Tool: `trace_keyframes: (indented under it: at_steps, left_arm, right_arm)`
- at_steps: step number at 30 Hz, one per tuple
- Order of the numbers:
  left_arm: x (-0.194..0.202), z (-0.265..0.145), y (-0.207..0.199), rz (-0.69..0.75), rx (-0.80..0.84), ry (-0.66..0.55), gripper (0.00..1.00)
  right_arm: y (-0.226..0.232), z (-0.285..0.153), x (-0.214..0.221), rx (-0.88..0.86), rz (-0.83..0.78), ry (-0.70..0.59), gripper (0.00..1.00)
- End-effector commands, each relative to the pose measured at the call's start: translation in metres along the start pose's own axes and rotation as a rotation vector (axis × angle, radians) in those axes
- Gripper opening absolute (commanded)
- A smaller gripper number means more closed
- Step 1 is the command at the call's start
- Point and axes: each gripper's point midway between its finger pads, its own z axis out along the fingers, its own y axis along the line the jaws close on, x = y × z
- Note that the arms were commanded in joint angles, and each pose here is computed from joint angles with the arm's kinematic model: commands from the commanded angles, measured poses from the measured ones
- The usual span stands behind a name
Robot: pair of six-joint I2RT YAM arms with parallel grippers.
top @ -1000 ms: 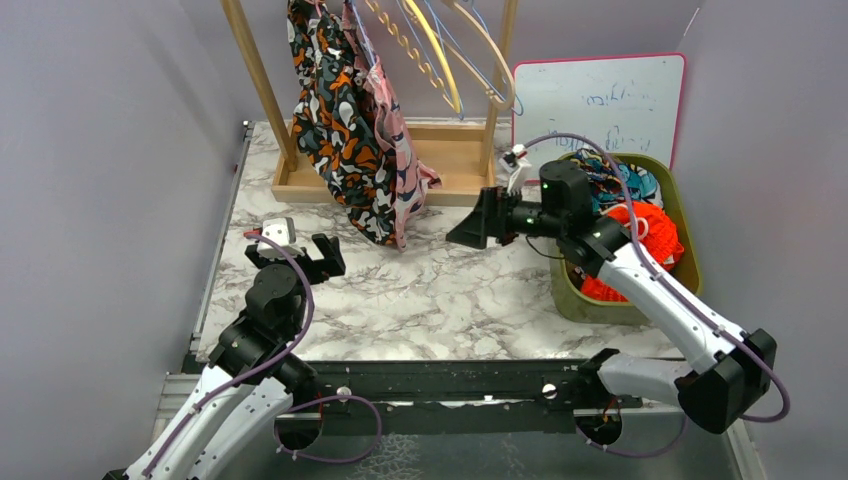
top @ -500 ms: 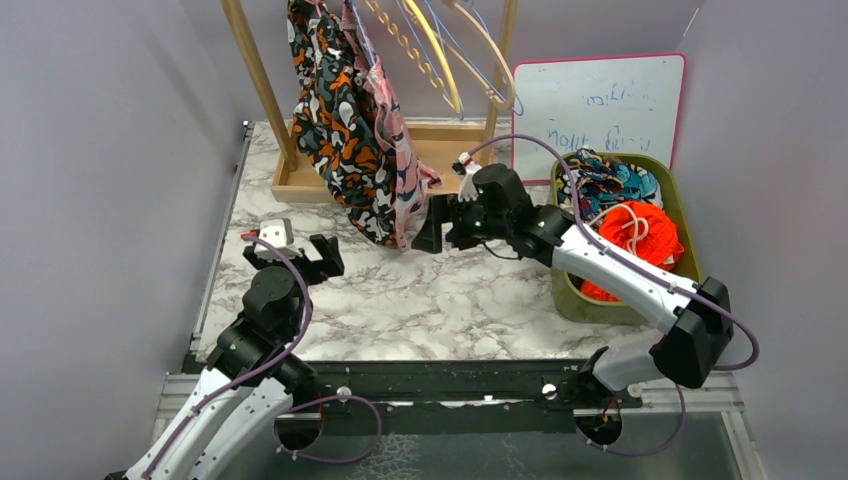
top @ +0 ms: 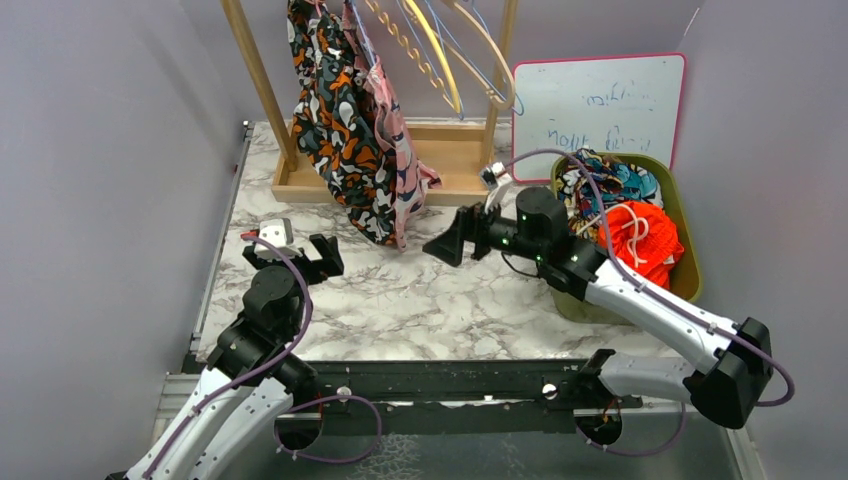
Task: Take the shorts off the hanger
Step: Pick up the hanger from the clothes rod.
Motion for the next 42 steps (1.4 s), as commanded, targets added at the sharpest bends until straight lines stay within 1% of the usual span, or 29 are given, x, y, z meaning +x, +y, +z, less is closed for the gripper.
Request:
trace_keyframes:
  at_steps: [1, 6, 11, 13, 15, 18, 20, 23, 25, 27, 29, 33, 36, 39, 41, 42]
  left_arm:
    - [0.002, 0.003, -0.003, 0.002, 0.012, 0.000, 0.99]
    - [0.002, 0.003, -0.002, 0.003, 0.007, 0.000, 0.99]
    - [0.004, 0.004, -0.001, 0.007, 0.000, 0.005, 0.99]
    - [0.004, 0.005, -0.001, 0.012, 0.000, 0.010, 0.99]
    - [0.004, 0.005, -0.001, 0.015, 0.000, 0.013, 0.99]
    - [0.002, 0.003, 0.001, 0.008, -0.007, 0.003, 0.99]
    - [0.001, 0.002, 0.002, 0.001, -0.009, -0.005, 0.99]
    - [0.001, 0.002, 0.001, 0.000, -0.004, -0.004, 0.99]
    - [0.001, 0.002, 0.000, 0.001, -0.003, -0.002, 0.99]
    - [0.002, 0.003, 0.000, 0.001, -0.001, 0.001, 0.99]
    - [0.002, 0.003, -0.001, 0.001, 0.002, 0.001, 0.99]
    - [0.002, 0.003, 0.000, 0.004, 0.001, 0.002, 0.99]
    - [0.001, 0.002, 0.000, 0.003, 0.001, 0.000, 0.99]
    - [0.000, 0.002, 0.000, 0.001, 0.002, -0.004, 0.99]
    - [0.001, 0.002, 0.000, 0.001, 0.004, -0.003, 0.99]
    - [0.000, 0.002, -0.001, 0.000, 0.007, -0.004, 0.99]
  right_arm:
    - [0.031, 0.007, -0.048, -0.070, -0.132, -0.065, 1.00]
    - [0.032, 0.025, -0.072, 0.063, -0.246, -0.080, 1.00]
    - [0.029, 0.030, -0.102, 0.234, -0.360, -0.147, 1.00]
    - [0.030, 0.027, -0.117, 0.255, -0.369, -0.206, 1.00]
    - [0.040, 0.025, -0.132, 0.221, -0.389, -0.277, 1.00]
    - [0.060, 0.030, -0.149, 0.154, -0.426, -0.311, 1.00]
    - [0.063, 0.035, -0.163, 0.174, -0.434, -0.331, 1.00]
    - [0.057, 0.047, -0.185, 0.246, -0.446, -0.365, 0.88]
    - [0.057, 0.054, -0.200, 0.284, -0.438, -0.387, 0.75]
    - [0.059, 0.062, -0.212, 0.297, -0.445, -0.407, 0.74]
    - [0.061, 0.076, -0.219, 0.296, -0.465, -0.403, 0.75]
    - [0.049, 0.101, -0.237, 0.381, -0.469, -0.401, 0.76]
    - [0.043, 0.112, -0.254, 0.428, -0.493, -0.434, 0.74]
    - [0.045, 0.120, -0.263, 0.416, -0.511, -0.444, 0.69]
    - [0.045, 0.125, -0.266, 0.404, -0.519, -0.449, 0.59]
    - [0.044, 0.130, -0.265, 0.393, -0.517, -0.447, 0.57]
